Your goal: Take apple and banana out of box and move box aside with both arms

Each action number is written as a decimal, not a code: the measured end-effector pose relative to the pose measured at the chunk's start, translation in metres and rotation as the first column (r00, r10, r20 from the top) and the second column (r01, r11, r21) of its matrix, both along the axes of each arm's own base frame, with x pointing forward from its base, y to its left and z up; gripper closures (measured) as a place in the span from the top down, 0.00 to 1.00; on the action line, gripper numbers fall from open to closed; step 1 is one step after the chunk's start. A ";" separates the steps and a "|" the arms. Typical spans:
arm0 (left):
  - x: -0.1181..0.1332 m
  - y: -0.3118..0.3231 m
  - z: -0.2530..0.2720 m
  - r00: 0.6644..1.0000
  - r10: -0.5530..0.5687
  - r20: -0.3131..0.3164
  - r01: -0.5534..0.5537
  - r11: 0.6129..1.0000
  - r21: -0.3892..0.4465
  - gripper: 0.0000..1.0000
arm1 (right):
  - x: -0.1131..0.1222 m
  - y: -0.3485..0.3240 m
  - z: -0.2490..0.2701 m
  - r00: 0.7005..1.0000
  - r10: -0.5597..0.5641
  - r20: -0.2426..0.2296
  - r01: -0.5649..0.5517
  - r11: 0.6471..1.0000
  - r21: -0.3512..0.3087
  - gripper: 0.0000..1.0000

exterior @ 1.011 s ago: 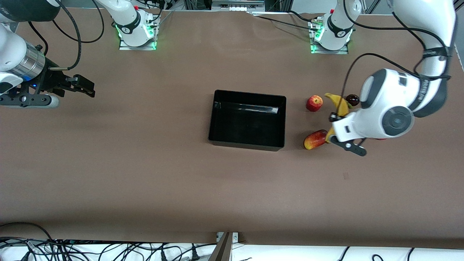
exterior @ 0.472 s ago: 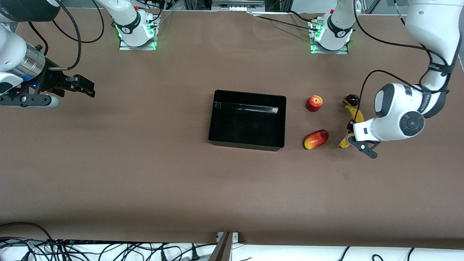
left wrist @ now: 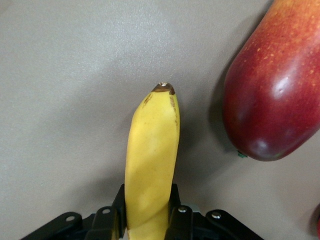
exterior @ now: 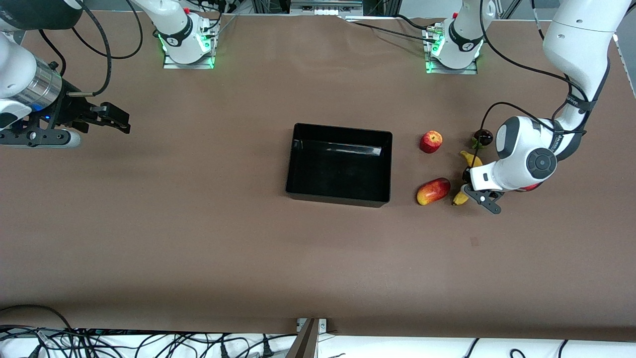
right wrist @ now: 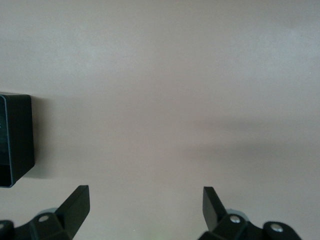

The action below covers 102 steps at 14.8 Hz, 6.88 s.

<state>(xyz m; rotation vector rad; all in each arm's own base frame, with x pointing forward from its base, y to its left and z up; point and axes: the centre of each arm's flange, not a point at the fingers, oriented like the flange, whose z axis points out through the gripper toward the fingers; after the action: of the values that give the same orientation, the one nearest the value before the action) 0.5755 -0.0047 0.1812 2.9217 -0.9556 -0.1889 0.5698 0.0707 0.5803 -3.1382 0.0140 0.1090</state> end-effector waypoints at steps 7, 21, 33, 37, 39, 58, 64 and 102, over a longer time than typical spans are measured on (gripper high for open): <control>0.002 0.013 0.000 0.996 0.092 0.016 -0.093 0.996 0.013 0.46 | 0.000 0.000 0.000 1.000 0.000 0.000 0.000 1.000 0.000 1.00; -0.003 -0.034 0.253 0.963 0.268 0.015 -0.268 0.957 0.109 1.00 | 0.000 0.000 0.000 1.000 0.000 0.000 0.000 1.000 0.000 1.00; -0.043 -0.042 0.444 0.871 0.483 0.090 -0.491 0.866 0.095 1.00 | 0.000 0.000 0.000 1.000 0.000 0.000 0.000 1.000 0.000 1.00; -0.041 -0.039 0.441 0.861 0.503 0.074 -0.508 0.855 0.107 1.00 | 0.000 0.000 0.000 1.000 0.000 0.000 0.000 1.000 0.000 1.00; -0.038 -0.036 0.437 0.859 0.508 0.068 -0.512 0.852 0.112 1.00 | 0.000 0.000 0.000 1.000 0.000 -0.001 0.000 1.000 0.000 1.00; -0.035 -0.044 0.431 0.822 0.568 0.036 -0.568 0.817 0.094 1.00 | 0.020 0.033 -0.030 0.998 0.048 0.034 -0.049 0.999 0.021 1.00; -0.032 -0.046 0.424 0.823 0.567 0.026 -0.566 0.818 0.101 1.00 | 0.028 0.160 -0.145 0.993 0.075 -0.090 -0.066 0.993 0.093 1.00; 0.002 -0.059 0.422 0.827 0.561 0.043 -0.563 0.824 0.065 1.00 | 0.068 -0.051 -0.293 0.983 0.139 -0.118 -0.142 0.990 -0.018 0.05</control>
<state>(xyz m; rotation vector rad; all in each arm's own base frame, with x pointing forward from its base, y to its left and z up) 0.5774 -0.0633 0.6035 3.1203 -0.0477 -0.1582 0.6380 0.0193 0.2870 -3.1517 -0.2087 0.2945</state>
